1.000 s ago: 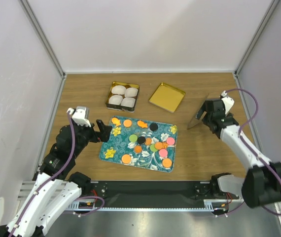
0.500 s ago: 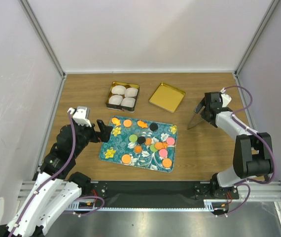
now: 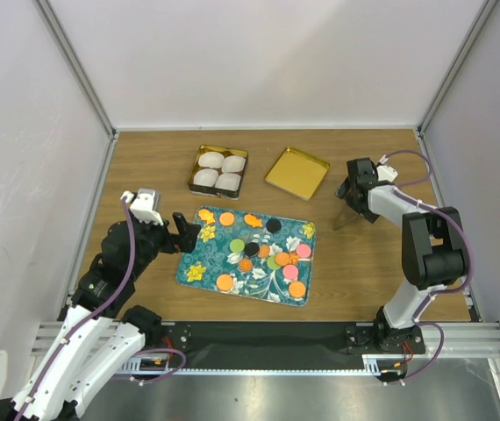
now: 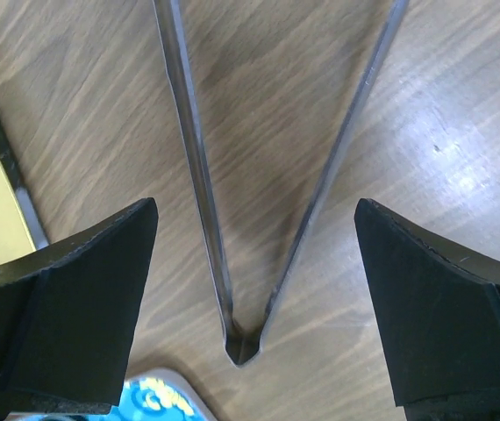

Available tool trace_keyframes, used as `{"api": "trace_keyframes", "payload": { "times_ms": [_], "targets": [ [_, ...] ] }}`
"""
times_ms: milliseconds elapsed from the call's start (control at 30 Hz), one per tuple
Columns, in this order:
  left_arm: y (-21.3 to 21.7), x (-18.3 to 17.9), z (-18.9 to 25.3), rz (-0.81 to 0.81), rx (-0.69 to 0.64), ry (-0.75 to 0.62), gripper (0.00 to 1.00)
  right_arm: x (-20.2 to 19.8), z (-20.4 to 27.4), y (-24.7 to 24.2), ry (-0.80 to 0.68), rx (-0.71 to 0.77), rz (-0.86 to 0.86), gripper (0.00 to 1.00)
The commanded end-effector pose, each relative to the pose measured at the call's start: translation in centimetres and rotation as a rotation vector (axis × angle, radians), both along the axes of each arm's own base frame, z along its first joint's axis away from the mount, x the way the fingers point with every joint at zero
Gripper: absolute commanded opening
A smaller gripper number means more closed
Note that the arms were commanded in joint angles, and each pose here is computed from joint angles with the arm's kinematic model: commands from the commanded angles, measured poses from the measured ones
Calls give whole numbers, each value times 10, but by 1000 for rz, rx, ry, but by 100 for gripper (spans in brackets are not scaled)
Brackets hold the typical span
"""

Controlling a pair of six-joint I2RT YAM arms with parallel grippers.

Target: Pack the cookies

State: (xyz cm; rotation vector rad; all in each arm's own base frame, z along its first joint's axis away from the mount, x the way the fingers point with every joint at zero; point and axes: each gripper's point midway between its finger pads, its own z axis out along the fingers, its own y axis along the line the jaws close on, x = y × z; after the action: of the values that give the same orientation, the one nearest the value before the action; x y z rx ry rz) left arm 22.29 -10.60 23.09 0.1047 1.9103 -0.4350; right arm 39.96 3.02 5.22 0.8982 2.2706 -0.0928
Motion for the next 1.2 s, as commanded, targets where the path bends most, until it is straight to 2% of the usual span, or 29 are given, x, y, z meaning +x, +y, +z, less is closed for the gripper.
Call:
{"api": "trace_keyframes", "payload": {
  "times_ms": [0, 467, 933, 1067, 1167],
  "targets": [
    [-3, 1, 5, -22, 8, -20, 100, 22, 6, -2, -44, -9, -47, 100],
    [-3, 1, 2, -25, 11, -11, 100, 14, -23, 2, 44, -104, -64, 97],
    [-5, 1, 2, -32, 10, -9, 100, 16, -42, -12, 82, -95, -107, 94],
    [-4, 1, 2, -32, 11, -11, 100, 18, -43, -12, 92, -105, -86, 89],
    [-5, 1, 1, -32, 10, -9, 100, 23, -35, -8, 79, -105, -51, 80]
  ]
}}
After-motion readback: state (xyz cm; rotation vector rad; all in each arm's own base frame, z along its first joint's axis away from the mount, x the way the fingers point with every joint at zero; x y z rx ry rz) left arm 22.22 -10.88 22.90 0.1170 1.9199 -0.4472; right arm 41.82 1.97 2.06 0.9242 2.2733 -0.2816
